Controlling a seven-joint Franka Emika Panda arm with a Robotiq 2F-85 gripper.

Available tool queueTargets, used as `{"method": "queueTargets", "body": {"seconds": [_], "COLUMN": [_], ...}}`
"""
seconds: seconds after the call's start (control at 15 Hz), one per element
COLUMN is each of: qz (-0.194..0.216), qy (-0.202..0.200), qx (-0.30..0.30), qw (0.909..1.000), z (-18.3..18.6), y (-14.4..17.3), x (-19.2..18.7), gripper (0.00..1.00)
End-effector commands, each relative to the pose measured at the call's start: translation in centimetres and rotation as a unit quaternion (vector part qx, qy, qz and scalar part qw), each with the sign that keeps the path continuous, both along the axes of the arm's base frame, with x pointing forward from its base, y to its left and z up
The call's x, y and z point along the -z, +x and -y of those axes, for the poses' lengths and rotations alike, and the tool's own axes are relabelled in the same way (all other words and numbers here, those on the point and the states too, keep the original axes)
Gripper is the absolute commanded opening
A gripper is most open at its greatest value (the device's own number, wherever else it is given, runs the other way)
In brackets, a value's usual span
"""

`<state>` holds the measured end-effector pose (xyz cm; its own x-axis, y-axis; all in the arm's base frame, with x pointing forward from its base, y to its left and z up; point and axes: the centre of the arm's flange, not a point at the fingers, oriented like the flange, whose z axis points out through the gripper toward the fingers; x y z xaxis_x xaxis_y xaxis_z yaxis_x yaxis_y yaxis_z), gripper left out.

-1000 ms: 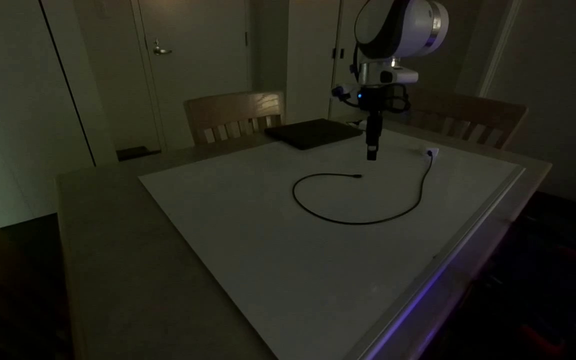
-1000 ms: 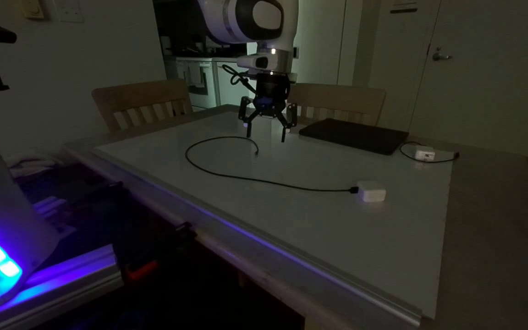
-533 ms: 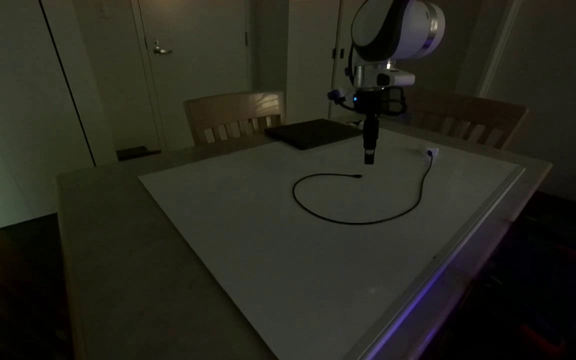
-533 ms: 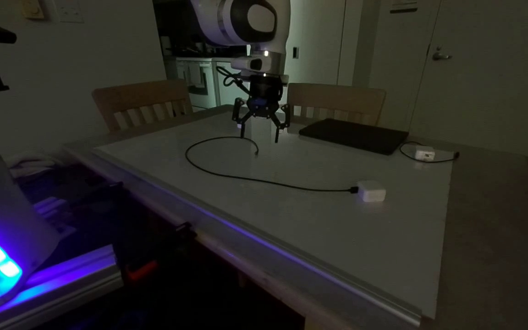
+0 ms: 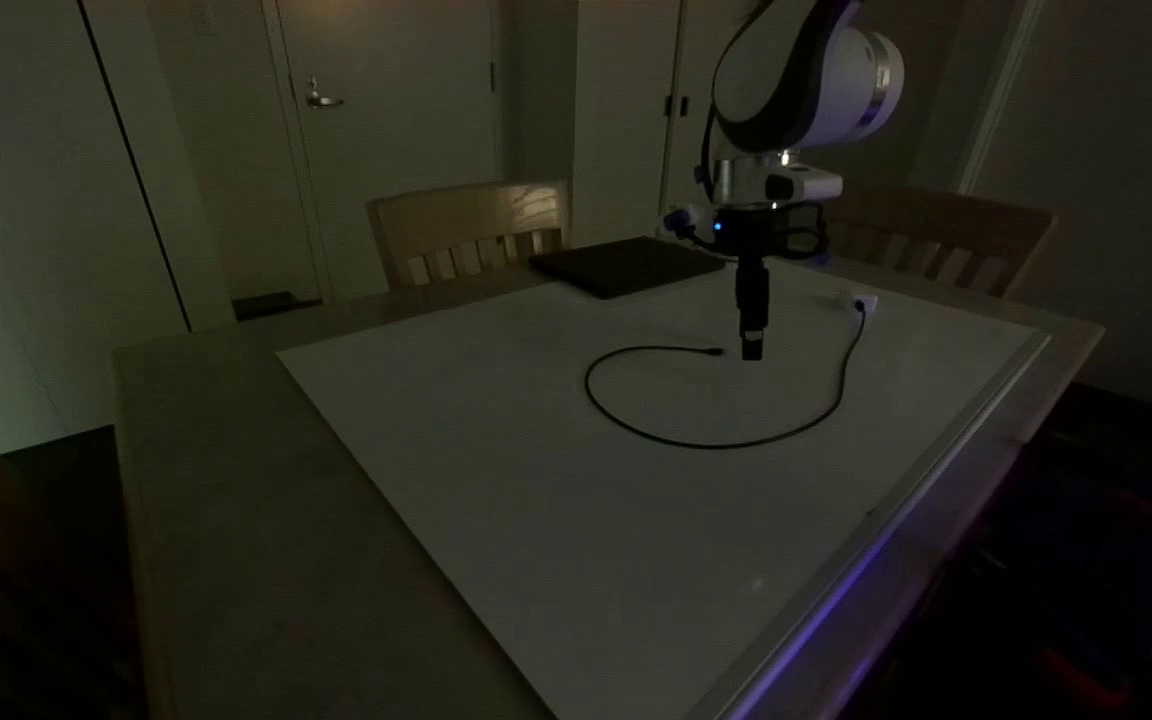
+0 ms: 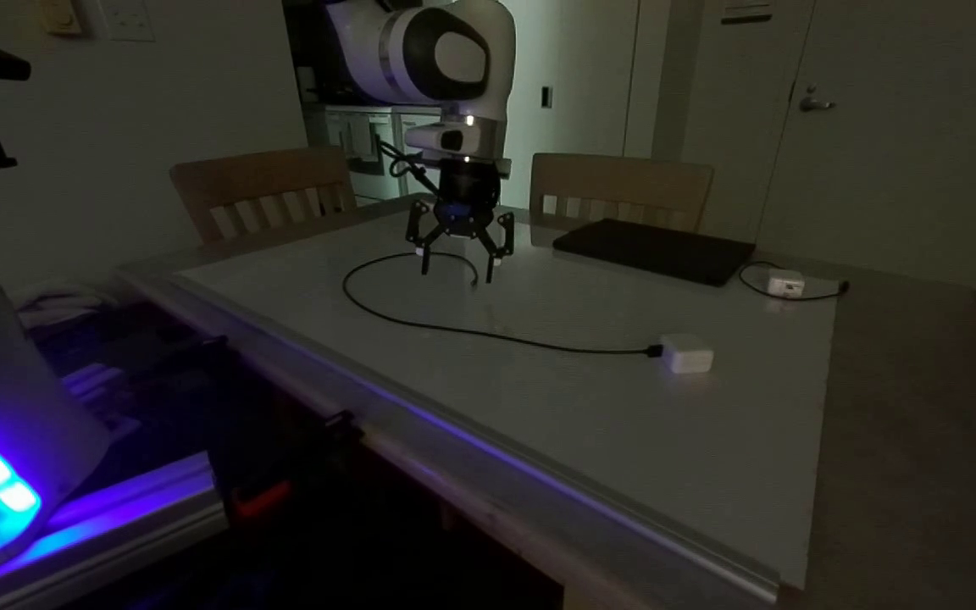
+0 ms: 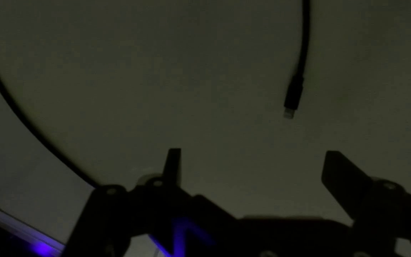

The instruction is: Unwrap the cable

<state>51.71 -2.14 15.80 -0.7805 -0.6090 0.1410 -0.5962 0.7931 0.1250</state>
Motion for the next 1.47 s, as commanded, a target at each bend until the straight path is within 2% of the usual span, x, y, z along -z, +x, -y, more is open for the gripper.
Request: {"method": "queueTargets", "body": {"seconds": [0.0,0.4,0.73,0.8,0.87,0.93,1.0,1.2,1.4], "qz": [0.023,0.065,0.091,0.093,0.096,0.098,0.099,0.101,0.103], "qy": [-0.017,-0.032,-0.027,-0.026,-0.026,-0.026,-0.026,-0.027,-0.027], "qx": [-0.042,-0.116,-0.146,-0.149,-0.151,-0.153,-0.156,-0.161,-0.163], "qw": [0.9987,0.9906,0.9848,0.9841,0.9835,0.9829,0.9824,0.9815,0.9809], "z": [-0.7,-2.4,-2.7,-2.7,-2.6,-2.6,-2.5,-2.1,-1.7], "y": [-1.4,-1.4,-0.8,-0.9,-0.8,-0.7,-0.5,0.3,1.6], "x": [1.0,1.2,0.9,0.8,0.8,0.8,0.7,0.5,0.2], "gripper": [1.00,1.00,1.00,0.97,0.90,0.77,0.69,0.49,0.44]}}
